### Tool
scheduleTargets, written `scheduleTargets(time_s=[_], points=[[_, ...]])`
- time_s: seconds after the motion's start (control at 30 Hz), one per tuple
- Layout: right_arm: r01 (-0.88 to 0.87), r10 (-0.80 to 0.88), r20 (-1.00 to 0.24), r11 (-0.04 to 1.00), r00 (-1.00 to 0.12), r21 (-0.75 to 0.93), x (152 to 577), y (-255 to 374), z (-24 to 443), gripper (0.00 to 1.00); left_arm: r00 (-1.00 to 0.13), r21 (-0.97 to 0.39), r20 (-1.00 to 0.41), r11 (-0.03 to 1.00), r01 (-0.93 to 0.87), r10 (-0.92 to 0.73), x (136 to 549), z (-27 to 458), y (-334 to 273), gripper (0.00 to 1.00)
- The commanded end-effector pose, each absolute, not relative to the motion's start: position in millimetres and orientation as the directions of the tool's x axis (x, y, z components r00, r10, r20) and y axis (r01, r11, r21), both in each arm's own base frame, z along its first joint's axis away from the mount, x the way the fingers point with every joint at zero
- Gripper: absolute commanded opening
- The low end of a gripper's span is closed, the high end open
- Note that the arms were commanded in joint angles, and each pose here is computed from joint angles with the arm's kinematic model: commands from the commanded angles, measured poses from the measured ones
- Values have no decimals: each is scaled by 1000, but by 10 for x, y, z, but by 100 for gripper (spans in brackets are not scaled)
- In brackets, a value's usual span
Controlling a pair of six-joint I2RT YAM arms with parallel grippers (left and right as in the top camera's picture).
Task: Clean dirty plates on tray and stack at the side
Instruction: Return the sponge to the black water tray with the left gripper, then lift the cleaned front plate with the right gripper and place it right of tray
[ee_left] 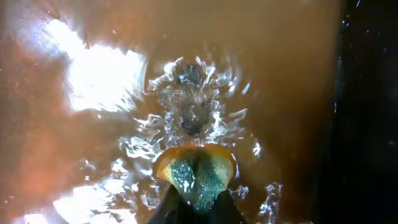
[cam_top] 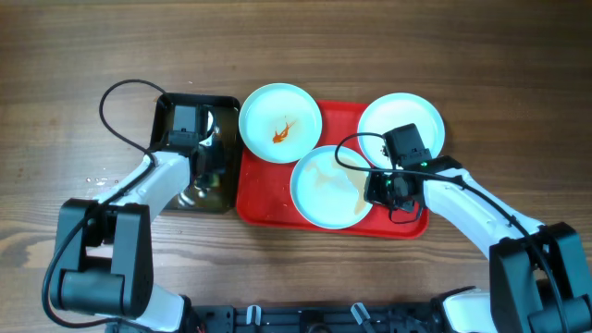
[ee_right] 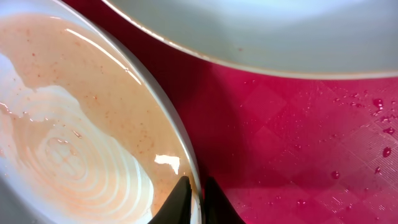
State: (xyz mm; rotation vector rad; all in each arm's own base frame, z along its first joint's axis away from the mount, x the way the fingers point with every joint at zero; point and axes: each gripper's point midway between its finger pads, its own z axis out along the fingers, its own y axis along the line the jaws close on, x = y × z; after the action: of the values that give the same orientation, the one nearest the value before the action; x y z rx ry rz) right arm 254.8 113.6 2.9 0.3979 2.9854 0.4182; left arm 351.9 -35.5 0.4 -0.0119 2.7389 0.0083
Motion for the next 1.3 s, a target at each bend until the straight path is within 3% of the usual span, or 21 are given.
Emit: scheduleTargets(time_s=[0.0, 0.03, 0.13, 0.27, 0.3, 0.37, 0.53, 0.6, 0.7, 0.9, 1.0, 1.13, 1.27], points=[[245, 267, -45, 930, -963, 274, 2509, 1126, -26, 10, -911, -24, -411, 1000, -12, -21, 3491, 128, -383, 63], [245, 267, -45, 930, -963, 274, 2509, 1126, -26, 10, -906, -26, -422, 1000, -11, -21, 3501, 171, -384, 82], [245, 267, -45, 930, -963, 274, 2508, 1125, -27, 10, -929, -19, -370, 1000, -13, -19, 3382, 95, -369, 82], [245, 267, -46, 930, -963, 274, 2510, 1126, -26, 10, -958, -32, -270, 995, -94, -99, 3176, -53, -354, 58], [245, 267, -45, 930, -963, 274, 2509, 1126, -26, 10, -961, -53, -256, 994, -99, -110, 3152, -78, -389, 43], [245, 267, -45, 930, -963, 274, 2509, 1126, -26, 9, -962, -92, -249, 992, -89, -110, 3151, -82, -460, 4], [201, 228, -69, 939, -971, 277, 2540, 1134, -20, 8, -949, -101, -293, 991, -86, -112, 3244, 24, -468, 4], [185, 219, -91, 940, -971, 287, 2590, 1149, -9, 8, -940, -109, -323, 991, -83, -114, 3294, 126, -475, 54], [185, 220, -93, 940, -971, 288, 2596, 1151, -7, 17, -926, -118, -359, 990, -79, -116, 3286, 330, -474, 65], [181, 209, -77, 943, -975, 281, 2538, 1171, -21, 13, -885, -192, -402, 967, -170, -236, 3240, 672, -490, 73], [170, 197, -71, 945, -978, 278, 2501, 1198, -37, 5, -888, -227, -389, 960, -166, -246, 3230, 679, -552, 72], [163, 185, -57, 950, -981, 268, 2451, 1181, -50, 4, -888, -227, -389, 960, -166, -246, 3229, 679, -553, 72], [87, 127, -120, 953, -985, 290, 2519, 1214, 110, 4, -889, -226, -386, 960, -167, -246, 3223, 675, -551, 72]])
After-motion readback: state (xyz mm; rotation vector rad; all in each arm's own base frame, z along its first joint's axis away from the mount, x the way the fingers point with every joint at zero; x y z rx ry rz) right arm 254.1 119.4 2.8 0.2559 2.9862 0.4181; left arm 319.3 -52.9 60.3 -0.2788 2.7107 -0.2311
